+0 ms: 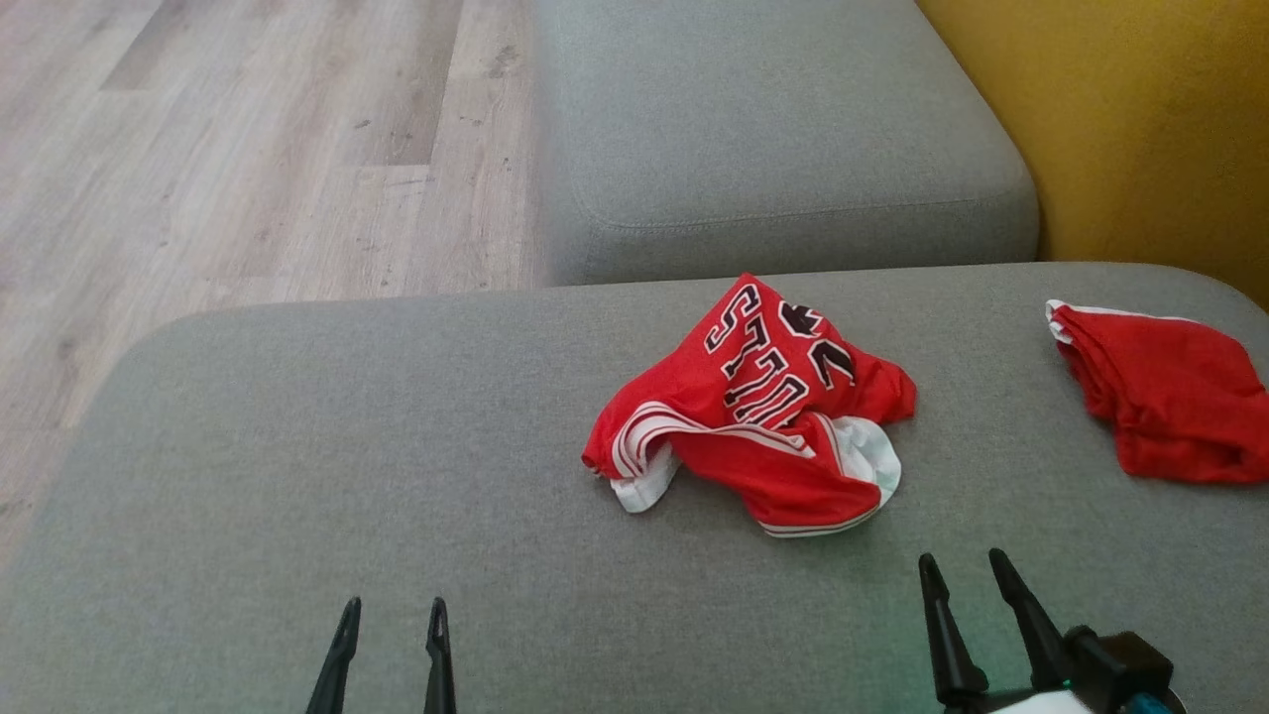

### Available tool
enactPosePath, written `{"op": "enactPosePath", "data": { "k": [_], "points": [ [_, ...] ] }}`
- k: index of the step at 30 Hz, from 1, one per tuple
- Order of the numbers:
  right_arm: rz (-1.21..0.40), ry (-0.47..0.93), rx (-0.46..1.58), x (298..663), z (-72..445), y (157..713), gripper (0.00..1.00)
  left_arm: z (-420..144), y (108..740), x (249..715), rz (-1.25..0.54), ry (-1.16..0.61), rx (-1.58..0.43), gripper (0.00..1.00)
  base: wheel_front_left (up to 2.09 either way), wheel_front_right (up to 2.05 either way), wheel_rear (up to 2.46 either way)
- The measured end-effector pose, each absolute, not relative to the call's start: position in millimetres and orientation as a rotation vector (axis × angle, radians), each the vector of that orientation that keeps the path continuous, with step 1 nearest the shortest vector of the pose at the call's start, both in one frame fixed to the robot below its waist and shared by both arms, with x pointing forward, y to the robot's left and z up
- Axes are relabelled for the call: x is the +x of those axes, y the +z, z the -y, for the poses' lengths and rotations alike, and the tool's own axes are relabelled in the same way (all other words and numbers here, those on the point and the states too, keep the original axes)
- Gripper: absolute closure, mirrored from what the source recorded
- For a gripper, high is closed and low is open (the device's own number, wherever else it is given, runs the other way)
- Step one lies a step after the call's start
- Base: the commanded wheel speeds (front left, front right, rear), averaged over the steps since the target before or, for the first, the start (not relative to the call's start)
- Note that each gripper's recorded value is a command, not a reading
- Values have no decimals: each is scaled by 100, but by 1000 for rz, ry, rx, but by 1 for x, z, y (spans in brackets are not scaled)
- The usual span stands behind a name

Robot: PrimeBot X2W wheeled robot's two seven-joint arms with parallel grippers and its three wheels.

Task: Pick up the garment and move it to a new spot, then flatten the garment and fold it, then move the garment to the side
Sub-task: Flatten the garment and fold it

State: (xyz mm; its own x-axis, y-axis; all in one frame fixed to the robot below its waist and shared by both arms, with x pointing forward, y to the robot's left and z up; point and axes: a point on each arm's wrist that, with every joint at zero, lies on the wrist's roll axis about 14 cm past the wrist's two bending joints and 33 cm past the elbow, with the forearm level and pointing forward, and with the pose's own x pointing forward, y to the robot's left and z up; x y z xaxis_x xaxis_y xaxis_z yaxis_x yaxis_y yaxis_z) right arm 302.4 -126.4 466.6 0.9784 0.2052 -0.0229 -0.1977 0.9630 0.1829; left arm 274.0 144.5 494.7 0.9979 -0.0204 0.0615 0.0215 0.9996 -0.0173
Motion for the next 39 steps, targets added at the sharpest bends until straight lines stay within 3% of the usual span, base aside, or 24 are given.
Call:
{"op": "enactPosePath", "data": {
  "k": [12, 27, 39],
  "points": [
    [-56, 171, 194, 296, 133, 461, 0, -112, 490, 286, 38, -147, -8, 0, 0, 0, 0],
    [-93, 45, 214, 286, 161, 449, 0, 69, 514, 348, 151, -852, 207, 0, 0, 0, 0],
    [-131, -57, 211, 283, 185, 441, 0, 147, 471, 375, 88, -1113, 379, 0, 0, 0, 0]
  ]
}}
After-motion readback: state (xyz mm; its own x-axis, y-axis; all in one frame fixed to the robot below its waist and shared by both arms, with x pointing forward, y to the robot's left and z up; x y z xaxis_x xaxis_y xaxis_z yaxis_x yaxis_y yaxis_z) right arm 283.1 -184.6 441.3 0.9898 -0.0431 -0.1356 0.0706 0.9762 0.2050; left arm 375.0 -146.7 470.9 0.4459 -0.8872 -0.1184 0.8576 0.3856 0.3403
